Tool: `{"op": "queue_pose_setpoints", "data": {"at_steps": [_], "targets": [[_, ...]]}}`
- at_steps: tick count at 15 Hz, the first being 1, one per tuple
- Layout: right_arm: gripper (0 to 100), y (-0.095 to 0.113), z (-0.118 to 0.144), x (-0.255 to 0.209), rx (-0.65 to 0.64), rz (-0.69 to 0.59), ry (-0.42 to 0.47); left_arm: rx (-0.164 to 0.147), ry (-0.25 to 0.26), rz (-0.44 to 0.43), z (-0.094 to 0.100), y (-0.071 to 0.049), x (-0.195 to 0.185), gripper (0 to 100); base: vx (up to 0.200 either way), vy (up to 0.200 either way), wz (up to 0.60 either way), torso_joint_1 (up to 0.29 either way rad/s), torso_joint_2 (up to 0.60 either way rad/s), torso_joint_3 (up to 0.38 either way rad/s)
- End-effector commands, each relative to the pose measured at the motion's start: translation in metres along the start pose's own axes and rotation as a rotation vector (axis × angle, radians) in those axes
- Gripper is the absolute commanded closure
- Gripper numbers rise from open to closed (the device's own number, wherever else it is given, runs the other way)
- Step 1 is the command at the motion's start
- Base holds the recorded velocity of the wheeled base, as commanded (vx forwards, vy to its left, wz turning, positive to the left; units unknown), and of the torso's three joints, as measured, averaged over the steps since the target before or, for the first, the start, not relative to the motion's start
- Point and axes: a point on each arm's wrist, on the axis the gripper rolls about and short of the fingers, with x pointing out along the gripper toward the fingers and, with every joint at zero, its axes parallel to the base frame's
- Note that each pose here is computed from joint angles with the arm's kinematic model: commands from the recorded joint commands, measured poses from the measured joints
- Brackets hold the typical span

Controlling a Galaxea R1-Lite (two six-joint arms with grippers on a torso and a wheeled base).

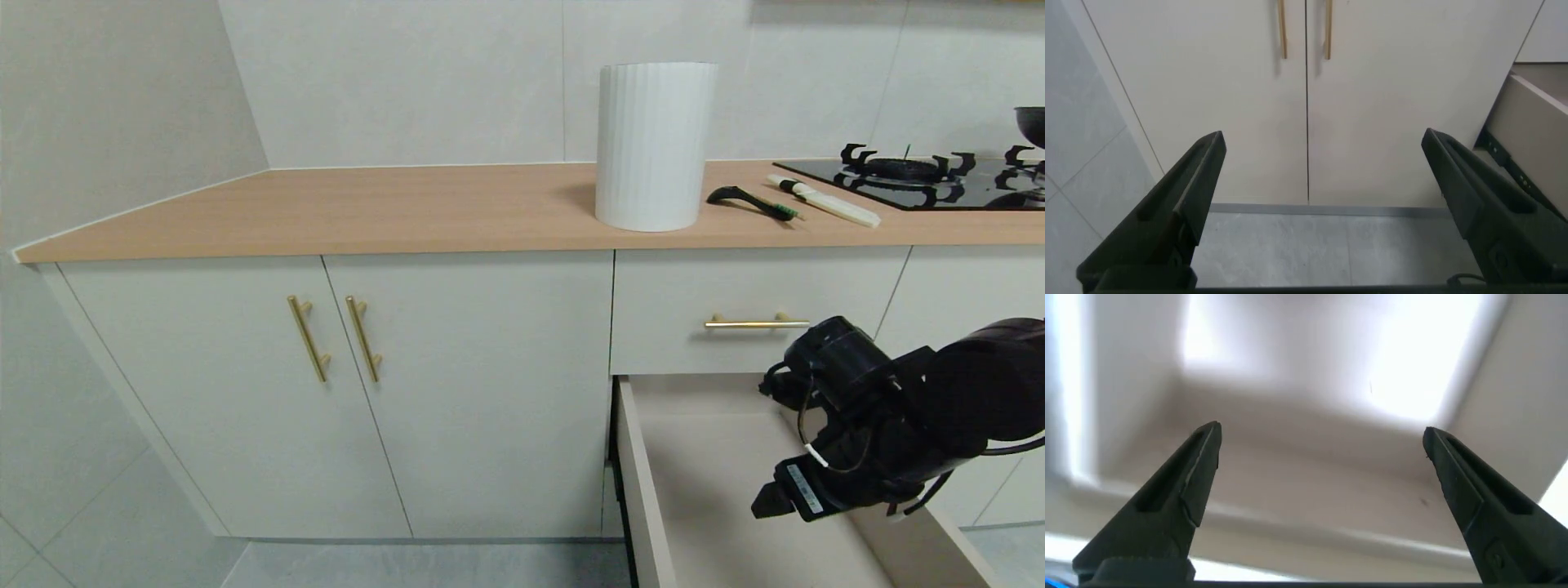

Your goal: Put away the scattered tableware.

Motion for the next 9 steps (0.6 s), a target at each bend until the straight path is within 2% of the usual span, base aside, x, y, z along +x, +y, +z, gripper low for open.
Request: {"op": "queue_pose_setpoints", "data": {"at_steps": [1,4,9], "targets": [[0,-0.0034,0.0125,-0.0085,0.033,0.004,-0.056,0.000,0.000,0.001,0.0000,0.0000,0.0000,0,0.000,0.000,0.00,0.000,0.00,0.000],[0,-0.0041,0.0157,-0.0104,0.041,0.005,-0.108,0.000,0.000,0.001,0.0000,0.0000,0.0000,0,0.000,0.000,0.00,0.000,0.00,0.000],[0,-0.0060,0.0169,-0.0083,0.048,0.000,-0.110,0.000,0.000,0.001,0.0000,0.0000,0.0000,0,0.000,0.000,0.00,0.005,-0.02,-0.016]]}}
